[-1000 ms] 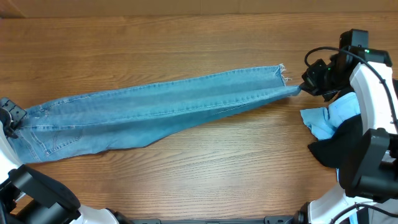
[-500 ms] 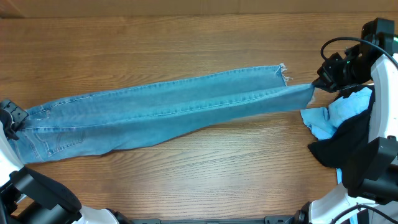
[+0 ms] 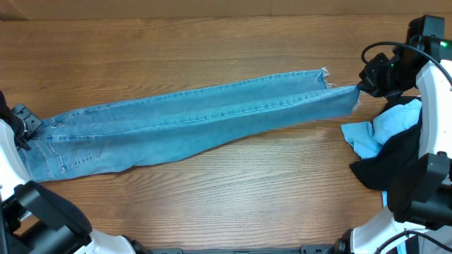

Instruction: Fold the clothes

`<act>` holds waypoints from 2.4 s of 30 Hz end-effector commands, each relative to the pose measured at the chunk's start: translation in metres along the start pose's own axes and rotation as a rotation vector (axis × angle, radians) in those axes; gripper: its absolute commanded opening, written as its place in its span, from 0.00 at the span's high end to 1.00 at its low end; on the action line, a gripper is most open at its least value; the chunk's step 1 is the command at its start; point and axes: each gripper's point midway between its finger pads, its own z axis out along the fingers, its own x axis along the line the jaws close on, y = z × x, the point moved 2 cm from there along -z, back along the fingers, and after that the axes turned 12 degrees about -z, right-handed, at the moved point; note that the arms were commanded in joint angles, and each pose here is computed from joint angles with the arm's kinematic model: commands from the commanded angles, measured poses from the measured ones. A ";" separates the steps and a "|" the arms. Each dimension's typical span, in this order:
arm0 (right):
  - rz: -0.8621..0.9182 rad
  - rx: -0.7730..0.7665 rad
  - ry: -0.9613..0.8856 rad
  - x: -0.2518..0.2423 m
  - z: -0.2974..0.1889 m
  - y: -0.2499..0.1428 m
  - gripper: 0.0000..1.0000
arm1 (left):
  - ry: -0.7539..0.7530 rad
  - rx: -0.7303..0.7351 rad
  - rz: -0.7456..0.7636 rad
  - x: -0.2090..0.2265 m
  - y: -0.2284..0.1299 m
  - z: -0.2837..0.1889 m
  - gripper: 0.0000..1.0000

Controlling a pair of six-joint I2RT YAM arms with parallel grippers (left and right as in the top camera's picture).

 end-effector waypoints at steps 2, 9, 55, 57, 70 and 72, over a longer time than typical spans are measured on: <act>0.080 -0.026 -0.123 -0.029 0.024 0.019 0.96 | 0.085 -0.038 0.013 0.011 0.015 0.013 0.96; 0.072 -0.031 -0.047 -0.015 0.067 0.038 0.96 | 0.044 -0.023 0.041 -0.013 0.011 0.033 0.95; -0.268 -0.164 0.401 0.157 0.176 -0.021 0.96 | -0.289 0.034 0.200 -0.046 -0.043 -0.115 0.60; -0.325 -0.153 0.422 0.164 0.157 -0.017 0.96 | -0.305 0.099 0.232 -0.047 -0.057 -0.112 0.63; -0.577 -0.199 0.360 0.163 -0.005 -0.035 0.87 | -0.463 0.189 0.759 -0.133 -0.144 -0.042 0.96; -0.565 -0.179 0.333 0.155 -0.013 -0.044 0.87 | -0.471 0.216 0.884 -0.148 -0.166 -0.027 0.96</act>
